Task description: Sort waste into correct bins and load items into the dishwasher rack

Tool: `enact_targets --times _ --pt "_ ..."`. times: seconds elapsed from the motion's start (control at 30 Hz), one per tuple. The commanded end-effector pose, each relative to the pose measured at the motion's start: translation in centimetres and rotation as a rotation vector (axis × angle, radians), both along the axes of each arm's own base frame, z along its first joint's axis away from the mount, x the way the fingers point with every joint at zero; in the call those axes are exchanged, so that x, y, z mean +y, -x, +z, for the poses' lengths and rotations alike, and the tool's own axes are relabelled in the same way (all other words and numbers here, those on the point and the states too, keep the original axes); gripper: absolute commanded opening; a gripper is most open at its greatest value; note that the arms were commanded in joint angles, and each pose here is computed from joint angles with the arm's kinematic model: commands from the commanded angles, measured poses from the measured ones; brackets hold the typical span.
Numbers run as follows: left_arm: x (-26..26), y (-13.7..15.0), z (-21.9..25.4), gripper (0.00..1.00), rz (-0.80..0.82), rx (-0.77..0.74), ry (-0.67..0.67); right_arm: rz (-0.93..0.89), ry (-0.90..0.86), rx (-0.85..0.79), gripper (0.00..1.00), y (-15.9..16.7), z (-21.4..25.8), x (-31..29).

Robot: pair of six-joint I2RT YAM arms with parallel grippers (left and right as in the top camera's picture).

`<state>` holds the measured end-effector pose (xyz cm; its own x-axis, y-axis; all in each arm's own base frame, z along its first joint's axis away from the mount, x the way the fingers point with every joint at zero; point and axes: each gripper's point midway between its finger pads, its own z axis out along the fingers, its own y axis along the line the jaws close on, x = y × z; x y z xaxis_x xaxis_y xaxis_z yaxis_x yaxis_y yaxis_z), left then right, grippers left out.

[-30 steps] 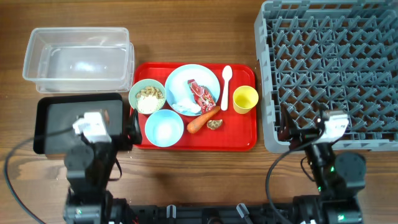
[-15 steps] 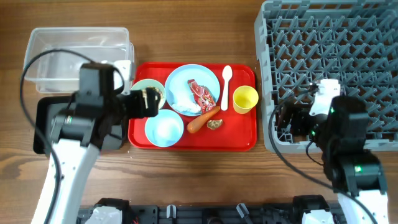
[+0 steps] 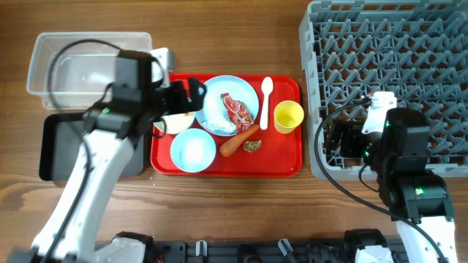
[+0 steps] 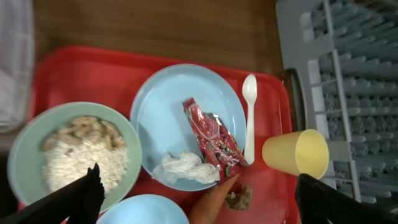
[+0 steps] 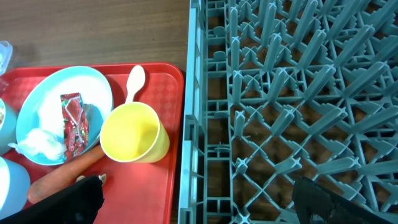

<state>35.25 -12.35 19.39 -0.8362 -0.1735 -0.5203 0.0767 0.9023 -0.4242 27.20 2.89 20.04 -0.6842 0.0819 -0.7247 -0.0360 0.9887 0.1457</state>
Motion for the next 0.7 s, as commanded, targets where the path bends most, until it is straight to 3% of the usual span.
enact_targets --times 0.0,0.33,0.43,0.67 --pt "-3.2 -0.3 -4.2 1.0 -0.027 0.137 0.012 -0.003 -0.017 -0.024 1.0 -0.3 1.1 0.2" --pt "-7.8 0.4 -12.6 0.99 -0.129 0.292 -0.078 -0.003 -0.017 -0.022 1.0 -0.3 1.1 0.2" --pt "-7.8 0.5 -13.8 0.91 -0.125 0.301 -0.121 -0.003 -0.017 -0.02 1.0 -0.3 1.0 0.2" --pt "-6.1 -0.1 -14.6 0.85 -0.069 0.28 -0.225 -0.003 -0.017 -0.007 1.0 -0.4 0.7 0.2"
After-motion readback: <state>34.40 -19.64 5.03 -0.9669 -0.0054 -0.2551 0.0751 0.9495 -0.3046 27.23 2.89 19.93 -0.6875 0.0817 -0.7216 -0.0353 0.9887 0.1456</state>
